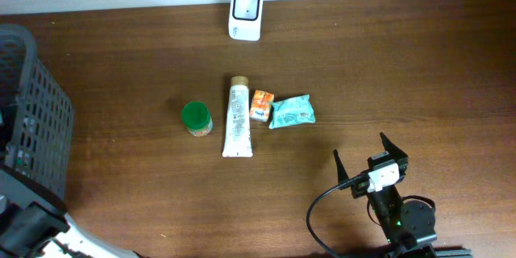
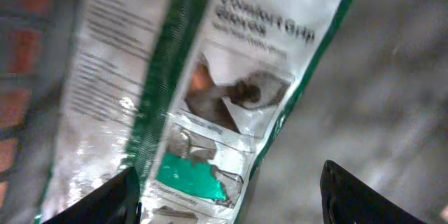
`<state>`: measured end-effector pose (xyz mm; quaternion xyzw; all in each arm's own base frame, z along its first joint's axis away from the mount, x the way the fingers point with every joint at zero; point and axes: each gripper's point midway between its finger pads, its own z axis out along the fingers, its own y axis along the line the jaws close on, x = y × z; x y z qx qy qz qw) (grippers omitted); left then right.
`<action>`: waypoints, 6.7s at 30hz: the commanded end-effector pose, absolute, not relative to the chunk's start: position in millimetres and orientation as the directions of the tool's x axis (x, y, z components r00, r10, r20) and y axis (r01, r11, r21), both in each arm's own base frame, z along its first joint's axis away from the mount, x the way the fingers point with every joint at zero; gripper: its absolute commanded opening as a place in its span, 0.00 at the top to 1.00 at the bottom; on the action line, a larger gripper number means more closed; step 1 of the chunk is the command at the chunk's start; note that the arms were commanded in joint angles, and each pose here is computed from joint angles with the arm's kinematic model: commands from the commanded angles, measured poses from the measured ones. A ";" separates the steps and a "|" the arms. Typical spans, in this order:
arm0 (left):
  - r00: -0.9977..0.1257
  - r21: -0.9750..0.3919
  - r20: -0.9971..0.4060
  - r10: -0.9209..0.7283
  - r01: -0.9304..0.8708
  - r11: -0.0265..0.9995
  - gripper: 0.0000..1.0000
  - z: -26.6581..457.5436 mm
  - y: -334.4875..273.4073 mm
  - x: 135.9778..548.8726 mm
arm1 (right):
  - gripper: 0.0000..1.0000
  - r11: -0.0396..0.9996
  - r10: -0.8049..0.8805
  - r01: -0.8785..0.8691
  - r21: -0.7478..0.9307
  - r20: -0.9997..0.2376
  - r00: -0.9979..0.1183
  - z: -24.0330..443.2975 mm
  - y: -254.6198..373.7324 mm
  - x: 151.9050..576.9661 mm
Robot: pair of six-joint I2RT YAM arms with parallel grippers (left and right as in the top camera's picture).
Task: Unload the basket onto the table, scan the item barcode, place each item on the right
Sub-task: 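Return the left gripper to the basket and grasp the green 3M glove bag, then pull the glove bag out and lay it flat left of the jar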
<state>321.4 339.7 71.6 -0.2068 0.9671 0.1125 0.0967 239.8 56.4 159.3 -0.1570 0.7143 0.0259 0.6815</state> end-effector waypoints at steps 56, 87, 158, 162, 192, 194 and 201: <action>-0.810 0.308 -0.567 -0.147 -0.375 0.874 1.00 228.0 329.7 343.5 | 0.02 0.948 -0.189 -0.265 -0.176 -0.982 -0.024 157.1 57.8 239.3; -0.709 0.183 -0.634 -0.310 -0.527 0.830 0.54 253.1 313.4 330.1 | 0.02 0.948 -0.189 -0.265 -0.176 -0.982 -0.024 157.1 57.7 239.3; -0.570 0.071 -0.818 -0.071 -0.222 0.972 1.00 383.3 107.5 360.7 | 0.02 0.948 -0.189 -0.265 -0.176 -0.982 -0.024 157.1 57.7 239.3; -0.665 0.053 -0.747 0.010 -0.045 0.998 1.00 355.4 42.5 359.8 | 0.02 0.948 -0.189 -0.265 -0.176 -0.982 -0.024 157.1 57.7 239.3; -0.927 0.034 -0.348 -0.144 -0.165 0.986 1.00 98.6 -11.0 334.0 | 0.02 0.948 -0.189 -0.265 -0.176 -0.982 -0.024 157.1 57.7 239.3; -0.935 0.041 -0.324 -0.143 -0.164 0.986 1.00 88.2 -11.2 335.3 | 0.02 0.948 -0.189 -0.265 -0.176 -0.982 -0.024 157.1 57.7 239.3; -0.959 0.062 -0.246 -0.140 -0.159 0.985 1.00 56.4 -11.4 336.2 | 0.02 0.948 -0.189 -0.265 -0.176 -0.982 -0.024 157.1 57.8 239.3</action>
